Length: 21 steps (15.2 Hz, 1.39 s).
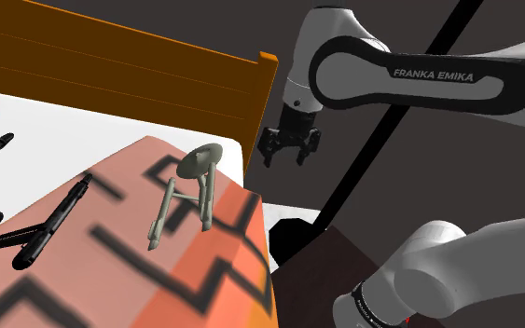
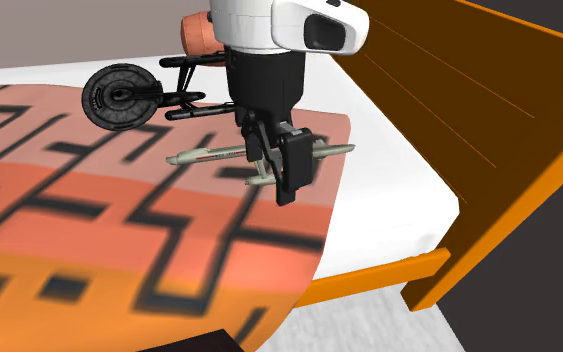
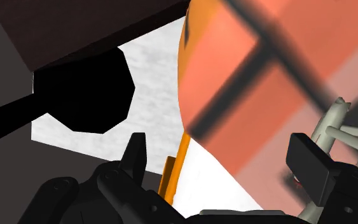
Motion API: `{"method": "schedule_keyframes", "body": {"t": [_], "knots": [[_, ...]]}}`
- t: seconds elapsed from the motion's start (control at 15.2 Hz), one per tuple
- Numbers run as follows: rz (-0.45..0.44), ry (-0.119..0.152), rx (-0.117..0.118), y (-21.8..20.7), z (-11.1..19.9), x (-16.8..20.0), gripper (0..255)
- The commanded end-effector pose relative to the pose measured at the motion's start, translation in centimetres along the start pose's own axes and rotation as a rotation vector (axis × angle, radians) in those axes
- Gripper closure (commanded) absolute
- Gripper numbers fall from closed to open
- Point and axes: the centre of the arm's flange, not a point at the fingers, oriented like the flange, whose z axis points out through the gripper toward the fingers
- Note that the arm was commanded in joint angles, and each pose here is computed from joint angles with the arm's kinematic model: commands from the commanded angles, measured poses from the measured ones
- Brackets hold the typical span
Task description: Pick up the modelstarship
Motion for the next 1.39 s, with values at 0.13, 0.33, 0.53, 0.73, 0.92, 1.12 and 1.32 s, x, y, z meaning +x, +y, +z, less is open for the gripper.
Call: {"method": "schedule_keyframes", "body": {"t": [0.13, 0.33, 0.53, 0.73, 0.92, 1.12, 1.32], "knots": [[0.066, 0.008, 0.011, -4.7, 1.7, 2.0, 0], [0.113, 0.013, 0.019, -8.0, 2.8, 3.6, 0], [0.161, 0.018, 0.026, -11.2, 3.9, 5.3, 0], [0.209, 0.024, 0.034, -14.3, 4.9, 7.3, 0], [0.229, 0.026, 0.037, -15.7, 5.9, 8.2, 0], [0.229, 0.026, 0.037, -15.8, 7.5, 8.2, 0], [0.229, 0.026, 0.037, -15.9, 9.4, 8.3, 0]]}}
